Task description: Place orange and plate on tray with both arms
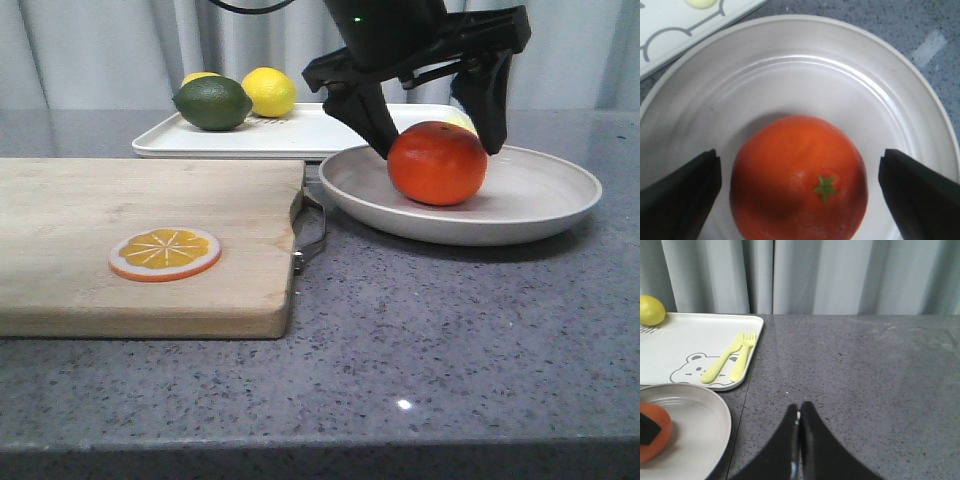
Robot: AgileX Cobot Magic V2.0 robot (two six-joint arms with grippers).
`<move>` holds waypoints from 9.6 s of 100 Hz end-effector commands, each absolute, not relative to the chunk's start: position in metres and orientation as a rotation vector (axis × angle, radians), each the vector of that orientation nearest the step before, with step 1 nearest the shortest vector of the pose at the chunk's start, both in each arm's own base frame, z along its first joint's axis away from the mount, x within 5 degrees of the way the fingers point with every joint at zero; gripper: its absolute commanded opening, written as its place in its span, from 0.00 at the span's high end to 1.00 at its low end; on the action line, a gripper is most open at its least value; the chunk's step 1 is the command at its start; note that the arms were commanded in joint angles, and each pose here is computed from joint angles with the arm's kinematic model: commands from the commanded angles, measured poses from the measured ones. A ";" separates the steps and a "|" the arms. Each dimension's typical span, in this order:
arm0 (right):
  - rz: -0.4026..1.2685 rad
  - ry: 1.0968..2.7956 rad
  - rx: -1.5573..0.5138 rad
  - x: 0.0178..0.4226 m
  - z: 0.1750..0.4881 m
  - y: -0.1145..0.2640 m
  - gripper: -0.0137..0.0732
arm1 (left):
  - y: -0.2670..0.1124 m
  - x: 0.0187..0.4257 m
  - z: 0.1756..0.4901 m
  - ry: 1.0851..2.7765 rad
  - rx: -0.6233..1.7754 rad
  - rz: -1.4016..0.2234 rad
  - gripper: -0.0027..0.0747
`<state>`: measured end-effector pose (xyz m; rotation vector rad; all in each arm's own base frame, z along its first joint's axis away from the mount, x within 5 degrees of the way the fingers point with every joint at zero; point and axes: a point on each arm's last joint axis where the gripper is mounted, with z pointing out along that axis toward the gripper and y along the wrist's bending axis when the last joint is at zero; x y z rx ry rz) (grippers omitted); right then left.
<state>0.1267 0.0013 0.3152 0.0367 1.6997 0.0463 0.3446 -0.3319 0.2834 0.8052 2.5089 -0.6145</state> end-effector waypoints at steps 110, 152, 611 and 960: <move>0.030 1.587 0.020 0.128 0.334 0.001 0.92 | -0.293 0.316 0.407 2.283 0.779 -0.656 0.99; 0.030 1.588 0.020 0.128 0.334 0.001 0.92 | -0.270 0.300 0.427 2.253 0.752 -0.592 0.99; 0.336 2.682 0.001 0.346 0.313 0.065 0.92 | -0.050 0.093 0.382 1.922 0.288 -0.479 0.99; 0.611 2.312 -0.089 0.505 0.357 0.103 0.59 | -0.050 0.093 0.383 1.910 0.286 -0.481 0.99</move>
